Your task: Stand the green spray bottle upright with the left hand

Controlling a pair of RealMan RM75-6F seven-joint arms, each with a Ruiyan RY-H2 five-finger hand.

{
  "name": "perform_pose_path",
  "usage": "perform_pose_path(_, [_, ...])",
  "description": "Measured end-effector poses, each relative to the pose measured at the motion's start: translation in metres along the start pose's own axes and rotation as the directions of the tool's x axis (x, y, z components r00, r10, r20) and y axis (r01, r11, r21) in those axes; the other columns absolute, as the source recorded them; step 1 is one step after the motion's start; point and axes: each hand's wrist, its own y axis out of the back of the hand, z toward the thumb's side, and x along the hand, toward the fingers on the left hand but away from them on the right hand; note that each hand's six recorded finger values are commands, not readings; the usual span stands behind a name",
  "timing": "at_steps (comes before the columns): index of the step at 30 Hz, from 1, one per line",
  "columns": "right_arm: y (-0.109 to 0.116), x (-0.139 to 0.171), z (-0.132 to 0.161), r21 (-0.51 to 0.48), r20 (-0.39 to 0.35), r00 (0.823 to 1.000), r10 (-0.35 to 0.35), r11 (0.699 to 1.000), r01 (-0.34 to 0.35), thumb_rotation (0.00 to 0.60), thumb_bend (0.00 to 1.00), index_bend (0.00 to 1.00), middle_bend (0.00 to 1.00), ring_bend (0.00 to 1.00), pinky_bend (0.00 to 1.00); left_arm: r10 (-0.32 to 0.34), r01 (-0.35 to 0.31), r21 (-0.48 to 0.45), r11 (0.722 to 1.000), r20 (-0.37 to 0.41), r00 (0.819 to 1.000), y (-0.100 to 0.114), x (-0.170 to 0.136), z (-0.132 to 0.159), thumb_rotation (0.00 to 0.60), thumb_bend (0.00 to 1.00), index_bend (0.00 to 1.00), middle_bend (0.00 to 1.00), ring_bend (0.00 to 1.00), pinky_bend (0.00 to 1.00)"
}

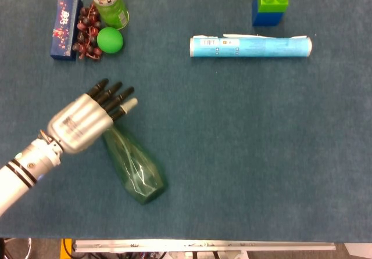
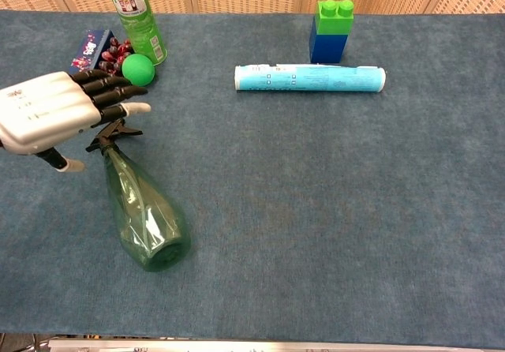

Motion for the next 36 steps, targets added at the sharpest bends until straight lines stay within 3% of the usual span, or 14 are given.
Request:
perform_pose_path(7, [0.000,-0.001,-0.001,0.001,0.004,1.000,0.002,1.000,-0.002,0.600,0.10,0.48,0.34,0.26,0.36,0.044,-0.048,-0.059,0.997,-0.076,0.996,0.021,0.013,-0.010,0.600,0.03,0.00,0.00,0.01,0.11])
perform_pose_path(15, [0.001,-0.001,-0.001,-0.002,0.006,1.000,-0.002,1.000,0.002,0.600,0.10,0.48,0.34,0.25,0.36,0.049,-0.060,-0.228,0.972,-0.054,0.997,0.038,0.024,0.019,0.600,0.03,0.00,0.00,0.00,0.11])
perform_pose_path(36, [0.005,0.000,-0.004,-0.013,0.009,1.000,-0.011,1.000,0.011,0.600,0.10,0.48,0.34,0.26,0.36,-0.029,0.027,-0.242,0.970,-0.008,1.000,0.036,0.053,0.082,0.600,0.03,0.00,0.00,0.00,0.10])
